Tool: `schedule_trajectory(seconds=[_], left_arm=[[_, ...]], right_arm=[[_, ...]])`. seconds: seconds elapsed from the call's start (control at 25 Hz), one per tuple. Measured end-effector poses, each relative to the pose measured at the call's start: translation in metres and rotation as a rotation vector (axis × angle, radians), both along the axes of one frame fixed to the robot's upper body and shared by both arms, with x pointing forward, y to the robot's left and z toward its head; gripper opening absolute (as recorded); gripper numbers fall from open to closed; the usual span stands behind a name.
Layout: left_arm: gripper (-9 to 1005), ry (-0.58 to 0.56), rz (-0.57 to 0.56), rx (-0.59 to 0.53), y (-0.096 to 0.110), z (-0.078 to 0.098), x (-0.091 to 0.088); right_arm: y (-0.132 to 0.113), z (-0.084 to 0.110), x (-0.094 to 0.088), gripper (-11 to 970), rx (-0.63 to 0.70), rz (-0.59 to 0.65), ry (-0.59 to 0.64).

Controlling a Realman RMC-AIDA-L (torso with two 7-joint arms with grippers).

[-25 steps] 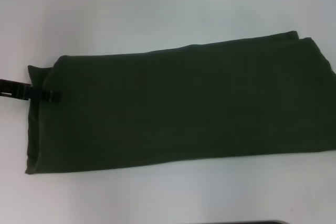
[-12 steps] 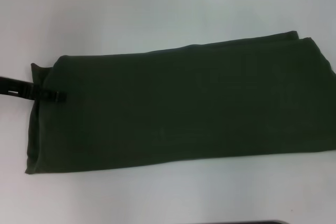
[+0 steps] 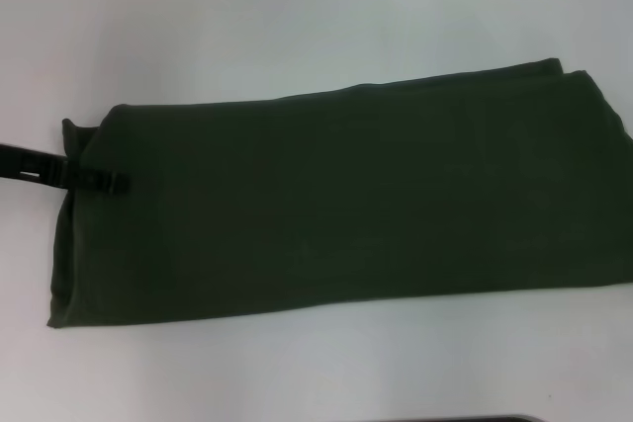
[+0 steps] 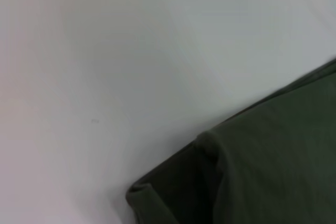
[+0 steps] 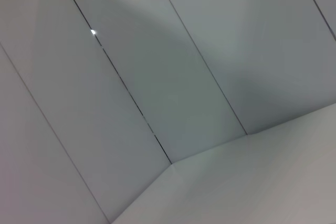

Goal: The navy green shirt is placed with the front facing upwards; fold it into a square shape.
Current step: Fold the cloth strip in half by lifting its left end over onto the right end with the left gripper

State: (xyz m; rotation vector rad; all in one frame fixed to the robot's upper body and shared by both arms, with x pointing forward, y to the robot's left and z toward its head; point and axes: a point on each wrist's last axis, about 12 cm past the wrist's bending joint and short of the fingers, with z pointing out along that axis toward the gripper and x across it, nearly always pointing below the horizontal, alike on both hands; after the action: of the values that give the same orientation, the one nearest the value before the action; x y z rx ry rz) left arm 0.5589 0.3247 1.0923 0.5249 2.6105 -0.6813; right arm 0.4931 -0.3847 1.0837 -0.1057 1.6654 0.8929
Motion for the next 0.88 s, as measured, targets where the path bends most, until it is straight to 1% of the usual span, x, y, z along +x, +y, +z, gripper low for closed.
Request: schedule_trajectory(seconds=[0.88], left_arm=[[750, -0.002, 0.012, 0.000, -0.0011, 0.0018, 0.0031]], right_arm=[[-0.0001, 0.0000, 0.0000, 898, 0.000, -0.001, 0.000]])
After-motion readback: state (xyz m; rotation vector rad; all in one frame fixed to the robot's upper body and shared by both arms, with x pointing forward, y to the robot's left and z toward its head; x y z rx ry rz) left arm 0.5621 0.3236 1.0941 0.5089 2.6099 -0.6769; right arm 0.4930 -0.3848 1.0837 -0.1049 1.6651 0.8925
